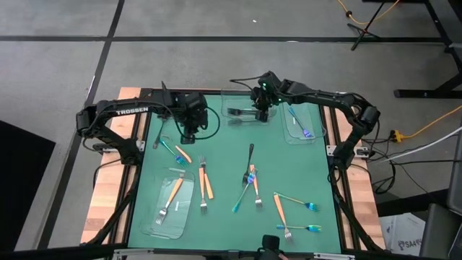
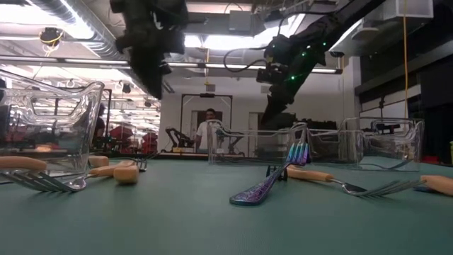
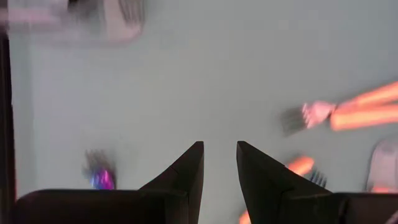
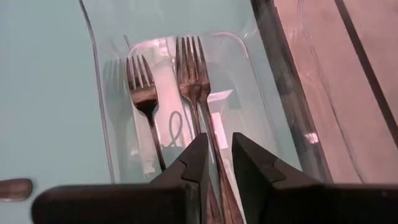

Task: Sort silverware by color (type)
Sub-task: Put the orange fork into the bottom transparent bin

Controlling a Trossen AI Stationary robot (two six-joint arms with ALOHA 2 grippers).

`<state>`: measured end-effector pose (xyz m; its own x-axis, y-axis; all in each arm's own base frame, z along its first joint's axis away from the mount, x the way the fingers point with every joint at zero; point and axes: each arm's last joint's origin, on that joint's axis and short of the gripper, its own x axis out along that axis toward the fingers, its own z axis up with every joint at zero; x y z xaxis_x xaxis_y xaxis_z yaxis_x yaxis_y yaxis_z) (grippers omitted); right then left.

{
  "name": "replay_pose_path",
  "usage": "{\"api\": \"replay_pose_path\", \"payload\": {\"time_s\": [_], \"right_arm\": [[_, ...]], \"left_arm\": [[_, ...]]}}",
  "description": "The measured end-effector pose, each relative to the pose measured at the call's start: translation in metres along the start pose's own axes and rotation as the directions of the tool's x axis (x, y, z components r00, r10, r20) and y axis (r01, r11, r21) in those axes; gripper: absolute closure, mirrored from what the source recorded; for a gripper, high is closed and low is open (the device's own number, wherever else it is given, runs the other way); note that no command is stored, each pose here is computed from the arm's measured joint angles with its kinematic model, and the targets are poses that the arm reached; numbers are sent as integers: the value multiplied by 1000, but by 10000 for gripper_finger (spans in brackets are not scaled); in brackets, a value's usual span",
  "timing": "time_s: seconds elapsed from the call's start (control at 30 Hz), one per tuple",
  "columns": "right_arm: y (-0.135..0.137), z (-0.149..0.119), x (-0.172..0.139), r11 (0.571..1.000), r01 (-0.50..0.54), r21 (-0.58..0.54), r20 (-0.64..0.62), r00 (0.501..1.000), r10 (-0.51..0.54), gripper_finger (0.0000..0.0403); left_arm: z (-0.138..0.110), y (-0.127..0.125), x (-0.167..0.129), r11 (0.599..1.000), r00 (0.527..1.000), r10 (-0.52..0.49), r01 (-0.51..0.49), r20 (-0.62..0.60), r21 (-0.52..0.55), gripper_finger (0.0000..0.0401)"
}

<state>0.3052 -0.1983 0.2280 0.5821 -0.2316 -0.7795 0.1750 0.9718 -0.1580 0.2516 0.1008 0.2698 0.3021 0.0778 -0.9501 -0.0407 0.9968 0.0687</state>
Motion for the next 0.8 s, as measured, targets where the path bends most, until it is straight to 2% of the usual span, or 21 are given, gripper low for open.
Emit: {"api": "replay_pose_path", "payload": {"time_s": [0.23,0.53,0.8], "right_arm": [[11,5,1,999,-38,-24,12,999,38,342],[37,14,3,992,-84,-95,21,996,86,343],[54,20,4,985,-112,-133,25,993,116,343]], "left_arm": [[-17,8,11,999,996,-16,13,-87,-29,312],[-46,-1,42,997,972,-74,66,-222,-44,312],[-71,-10,63,990,940,-117,135,-321,35,312]]}}
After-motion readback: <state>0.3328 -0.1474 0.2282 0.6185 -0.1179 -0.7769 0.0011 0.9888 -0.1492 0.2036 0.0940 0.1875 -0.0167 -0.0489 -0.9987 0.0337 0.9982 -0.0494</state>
